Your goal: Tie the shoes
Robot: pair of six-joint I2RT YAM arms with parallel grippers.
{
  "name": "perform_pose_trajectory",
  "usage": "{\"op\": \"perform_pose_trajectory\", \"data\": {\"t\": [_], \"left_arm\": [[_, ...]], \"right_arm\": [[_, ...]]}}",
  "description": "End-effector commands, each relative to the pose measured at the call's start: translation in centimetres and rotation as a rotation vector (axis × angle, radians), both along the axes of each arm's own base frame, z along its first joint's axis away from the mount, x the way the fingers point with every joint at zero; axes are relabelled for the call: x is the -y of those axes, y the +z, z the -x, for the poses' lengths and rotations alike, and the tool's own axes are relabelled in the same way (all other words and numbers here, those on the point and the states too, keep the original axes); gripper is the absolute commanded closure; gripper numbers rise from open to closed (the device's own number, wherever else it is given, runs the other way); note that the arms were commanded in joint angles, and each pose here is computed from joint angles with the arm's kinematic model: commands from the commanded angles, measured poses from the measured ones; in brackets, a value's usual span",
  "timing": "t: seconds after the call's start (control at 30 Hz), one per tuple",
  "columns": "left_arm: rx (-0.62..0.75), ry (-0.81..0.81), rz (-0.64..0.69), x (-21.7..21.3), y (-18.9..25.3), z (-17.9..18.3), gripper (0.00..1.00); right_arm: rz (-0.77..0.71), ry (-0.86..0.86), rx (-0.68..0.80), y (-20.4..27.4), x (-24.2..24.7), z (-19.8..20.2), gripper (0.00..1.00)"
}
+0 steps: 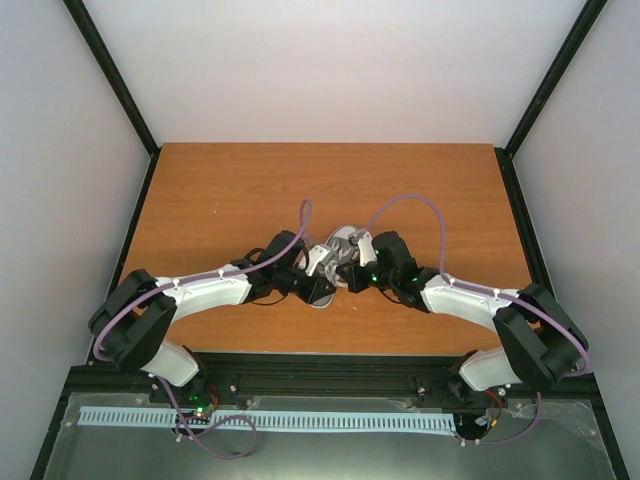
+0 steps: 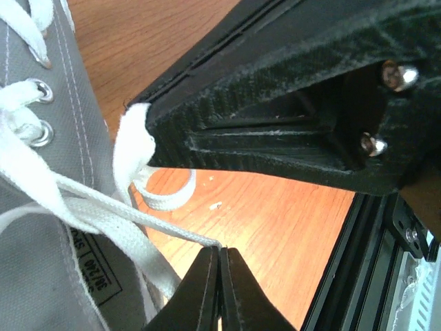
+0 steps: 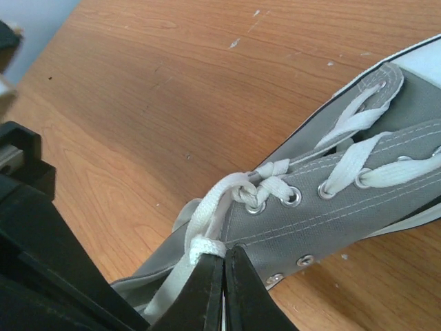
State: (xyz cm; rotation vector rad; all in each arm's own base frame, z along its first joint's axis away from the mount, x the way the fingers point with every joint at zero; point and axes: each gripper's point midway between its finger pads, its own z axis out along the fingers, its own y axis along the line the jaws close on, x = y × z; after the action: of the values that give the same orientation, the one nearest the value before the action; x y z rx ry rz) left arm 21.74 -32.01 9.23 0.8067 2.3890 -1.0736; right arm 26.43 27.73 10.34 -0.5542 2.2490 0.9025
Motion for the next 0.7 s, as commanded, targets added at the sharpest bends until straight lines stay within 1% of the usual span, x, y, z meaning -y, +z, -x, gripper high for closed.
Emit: {"op": "perform_pose_trajectory", "data": {"t": [0.0, 0.03, 0.13, 0.23, 0.3, 0.4, 0.47, 0.53, 0.6, 0.67], "left_arm": [[0.045, 0.004, 0.008, -0.1, 1.7, 0.0, 0.94], [0.057, 0.024, 0.013, -0.3, 2.3, -0.2, 0.91], [0.091, 0.102, 0.014, -1.2, 3.9, -1.1, 0.78], [0.114, 0.151, 0.024, -2.0, 5.8, -1.6, 0.62], [0.123, 0.188, 0.015, -2.7, 6.6, -2.0, 0.54], [0.128, 0.234, 0.017, -3.5, 7.6, -2.7, 0.44], [0.130, 0.271, 0.027, -3.9, 8.3, -3.4, 0.40], [0.133, 0.305, 0.039, -4.0, 8.7, -4.1, 0.38], [0.122, 0.324, 0.043, -3.8, 8.4, -4.9, 0.39], [0.094, 0.327, 0.046, -3.4, 7.6, -5.5, 0.43]], "right_arm": [[0.013, 0.025, -0.008, -0.3, -0.4, -0.3, 0.97], [0.015, 0.026, -0.013, -0.6, -0.4, -0.2, 0.97], [0.023, 0.028, -0.031, -1.3, -0.4, 0.0, 0.97], [0.026, 0.034, -0.041, -1.6, -0.4, 0.2, 0.97], [0.029, 0.036, -0.042, -1.7, -0.3, 0.4, 0.97], [0.032, 0.037, -0.045, -1.9, -0.3, 0.5, 0.97], [0.032, 0.038, -0.047, -2.0, -0.2, 0.6, 0.97], [0.032, 0.037, -0.049, -2.1, -0.2, 0.6, 0.97], [0.032, 0.037, -0.051, -2.2, -0.1, 0.8, 0.97], [0.032, 0.034, -0.049, -2.2, -0.1, 0.7, 0.97]]}}
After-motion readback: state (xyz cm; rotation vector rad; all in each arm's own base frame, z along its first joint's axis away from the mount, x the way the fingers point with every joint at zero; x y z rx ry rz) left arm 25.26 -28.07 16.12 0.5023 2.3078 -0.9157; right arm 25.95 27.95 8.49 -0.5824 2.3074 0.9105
